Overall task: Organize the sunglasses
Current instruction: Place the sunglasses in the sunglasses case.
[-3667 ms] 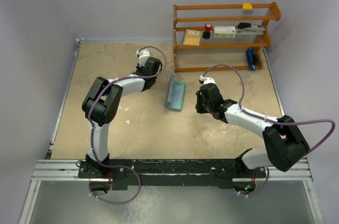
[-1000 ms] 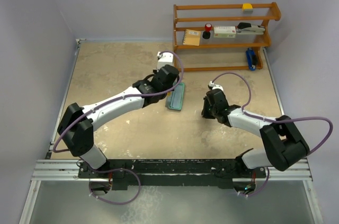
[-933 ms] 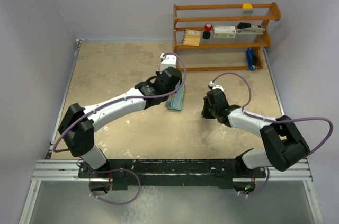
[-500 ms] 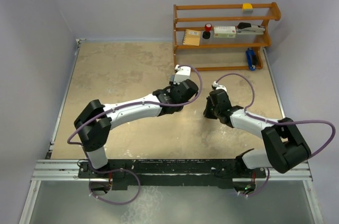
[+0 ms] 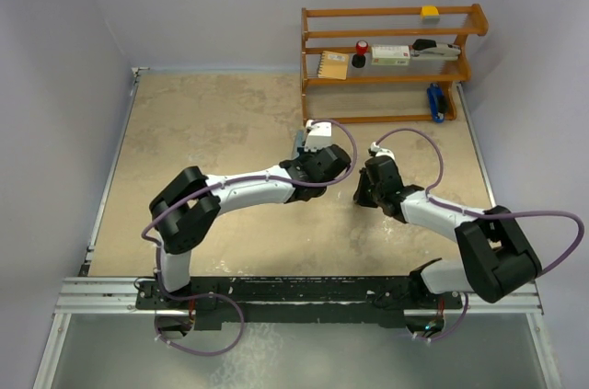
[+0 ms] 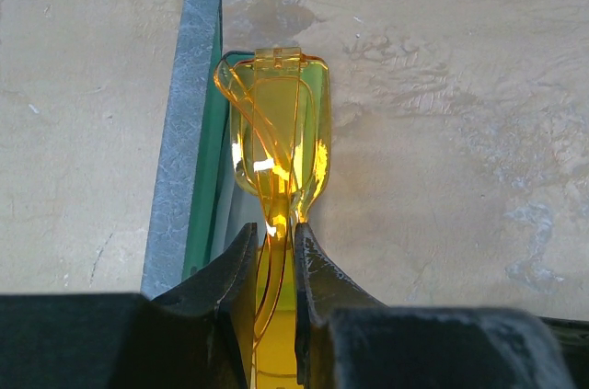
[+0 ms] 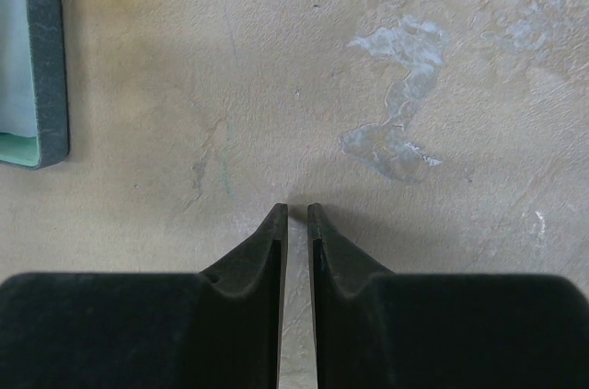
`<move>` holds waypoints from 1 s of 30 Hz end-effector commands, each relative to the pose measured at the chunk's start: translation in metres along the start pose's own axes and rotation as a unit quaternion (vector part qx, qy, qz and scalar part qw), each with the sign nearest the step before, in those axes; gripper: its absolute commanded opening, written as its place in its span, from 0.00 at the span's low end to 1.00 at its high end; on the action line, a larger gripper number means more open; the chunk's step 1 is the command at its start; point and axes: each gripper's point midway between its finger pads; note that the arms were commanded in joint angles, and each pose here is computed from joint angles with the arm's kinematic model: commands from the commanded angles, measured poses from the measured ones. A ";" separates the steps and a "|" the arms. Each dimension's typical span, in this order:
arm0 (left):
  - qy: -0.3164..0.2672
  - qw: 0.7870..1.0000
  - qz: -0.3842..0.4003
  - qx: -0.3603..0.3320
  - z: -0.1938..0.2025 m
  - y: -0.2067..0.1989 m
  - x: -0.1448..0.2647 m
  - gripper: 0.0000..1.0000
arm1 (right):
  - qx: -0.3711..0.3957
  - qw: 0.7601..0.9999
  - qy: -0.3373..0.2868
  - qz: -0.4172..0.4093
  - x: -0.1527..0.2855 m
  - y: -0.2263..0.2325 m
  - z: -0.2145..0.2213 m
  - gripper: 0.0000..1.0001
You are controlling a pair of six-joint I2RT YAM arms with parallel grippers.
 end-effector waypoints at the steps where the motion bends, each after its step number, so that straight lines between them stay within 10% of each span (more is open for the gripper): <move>1: -0.039 0.998 -0.007 0.043 -0.024 -0.007 -0.005 0.00 | -0.012 1.000 -0.010 -0.011 0.002 0.002 -0.004 0.17; 30: 0.011 0.999 -0.010 -0.040 0.017 0.010 -0.046 0.00 | -0.014 1.000 0.003 -0.010 -0.005 0.001 0.000 0.17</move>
Point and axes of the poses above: each gripper's point midway between its finger pads, its own x axis back along the fingers, its own y axis along the line the jaws close on, z = x × y, and after that the axes turned 7 degrees about -x, right-handed
